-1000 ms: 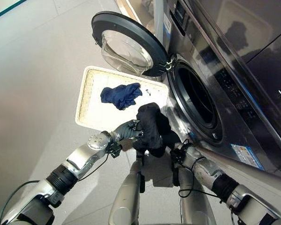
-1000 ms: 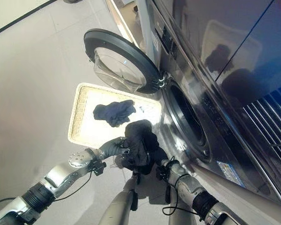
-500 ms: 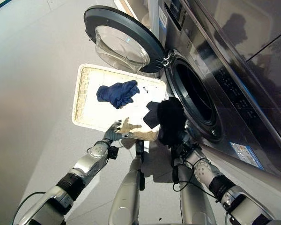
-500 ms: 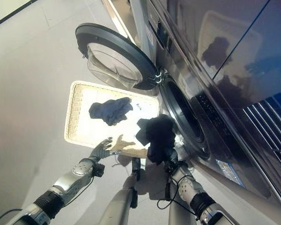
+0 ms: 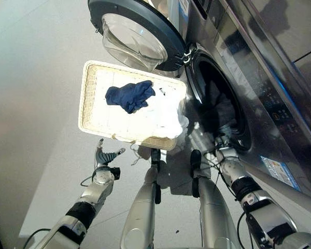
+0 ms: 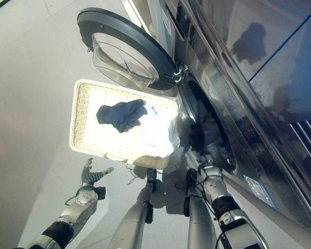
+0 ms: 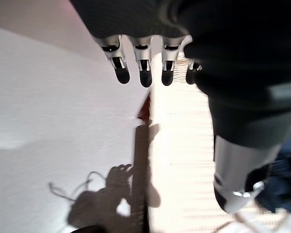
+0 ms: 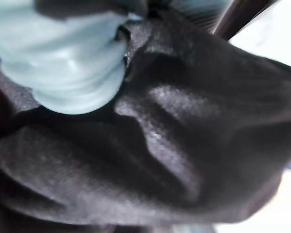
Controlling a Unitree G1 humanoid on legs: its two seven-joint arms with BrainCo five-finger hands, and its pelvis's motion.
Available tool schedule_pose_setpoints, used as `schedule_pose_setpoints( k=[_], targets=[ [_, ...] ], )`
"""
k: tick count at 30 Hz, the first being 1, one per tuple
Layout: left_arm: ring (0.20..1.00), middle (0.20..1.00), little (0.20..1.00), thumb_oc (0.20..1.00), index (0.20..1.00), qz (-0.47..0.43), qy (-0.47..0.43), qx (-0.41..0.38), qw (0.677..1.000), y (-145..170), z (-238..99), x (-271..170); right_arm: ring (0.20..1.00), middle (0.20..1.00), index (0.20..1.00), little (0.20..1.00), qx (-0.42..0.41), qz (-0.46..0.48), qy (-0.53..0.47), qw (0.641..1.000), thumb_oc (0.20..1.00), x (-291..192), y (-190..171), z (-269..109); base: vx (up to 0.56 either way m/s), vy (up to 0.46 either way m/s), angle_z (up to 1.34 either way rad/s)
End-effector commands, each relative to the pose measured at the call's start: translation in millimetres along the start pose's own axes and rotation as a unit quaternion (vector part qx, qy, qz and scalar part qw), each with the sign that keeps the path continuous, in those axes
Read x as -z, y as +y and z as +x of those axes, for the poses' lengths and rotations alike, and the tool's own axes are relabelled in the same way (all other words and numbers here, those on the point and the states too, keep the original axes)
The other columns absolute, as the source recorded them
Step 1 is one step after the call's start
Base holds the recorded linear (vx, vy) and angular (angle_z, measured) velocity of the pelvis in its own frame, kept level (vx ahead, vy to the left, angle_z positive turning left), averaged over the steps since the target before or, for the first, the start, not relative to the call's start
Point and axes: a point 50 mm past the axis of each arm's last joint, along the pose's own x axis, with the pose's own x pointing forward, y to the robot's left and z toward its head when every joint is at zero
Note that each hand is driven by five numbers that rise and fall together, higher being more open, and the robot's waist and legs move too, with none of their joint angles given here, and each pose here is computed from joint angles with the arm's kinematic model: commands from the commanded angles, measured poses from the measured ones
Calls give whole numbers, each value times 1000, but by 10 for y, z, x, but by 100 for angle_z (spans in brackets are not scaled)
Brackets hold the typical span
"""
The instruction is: Put the clothes into the washing machine.
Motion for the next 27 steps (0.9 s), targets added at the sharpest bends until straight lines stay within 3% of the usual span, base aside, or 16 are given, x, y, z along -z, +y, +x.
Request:
schedule_pose_setpoints(
  k=[1,6,10,16,17,18,22,24,25,27],
  targets=[
    [1000,1000,1000,1000,1000,-16,7,21,1000,-38,-92,158,200,200,200,200,-102,52,-169,979,200,-612,636,207,31,-32,-6],
    [1000,1000,1000,1000,1000,18,21,41,999,0,-119,289,200,200,200,200,-187,92,-311,927,200,-1084,1142,200,15,-67,-1],
    [1000,1000,1000,1000,1000,36,34,53,997,98,-103,336,200,200,200,200,-239,130,-440,856,200,-1592,1628,21,16,-60,2],
    [1000,1000,1000,1000,1000,55,57,67,995,142,-103,390,200,200,200,200,-261,207,-527,782,200,-2031,2052,-261,18,-7,0],
    [1000,1000,1000,1000,1000,59,62,69,994,139,-104,404,573,573,573,573,-255,221,-528,779,573,-2074,2098,-285,30,1,-4],
    [1000,1000,1000,1000,1000,61,63,71,994,128,-105,403,1000,1000,1000,1000,-249,225,-527,781,1000,-2097,2115,-287,33,-3,-1],
    [1000,1000,1000,1000,1000,62,68,82,992,92,-108,394,1000,1000,1000,1000,-182,214,-482,830,1000,-2075,2047,-140,15,13,4],
    [1000,1000,1000,1000,1000,59,69,85,992,62,-110,389,1000,1000,1000,1000,-100,197,-421,880,1000,-1976,1884,36,25,34,8],
    [1000,1000,1000,1000,1000,59,67,86,992,41,-115,386,1000,1000,1000,1000,-21,171,-389,905,1000,-1875,1716,137,7,3,7],
    [1000,1000,1000,1000,1000,53,59,84,993,7,-113,354,1000,1000,1000,1000,64,127,-332,932,1000,-1671,1525,259,-11,-34,5]
  ],
)
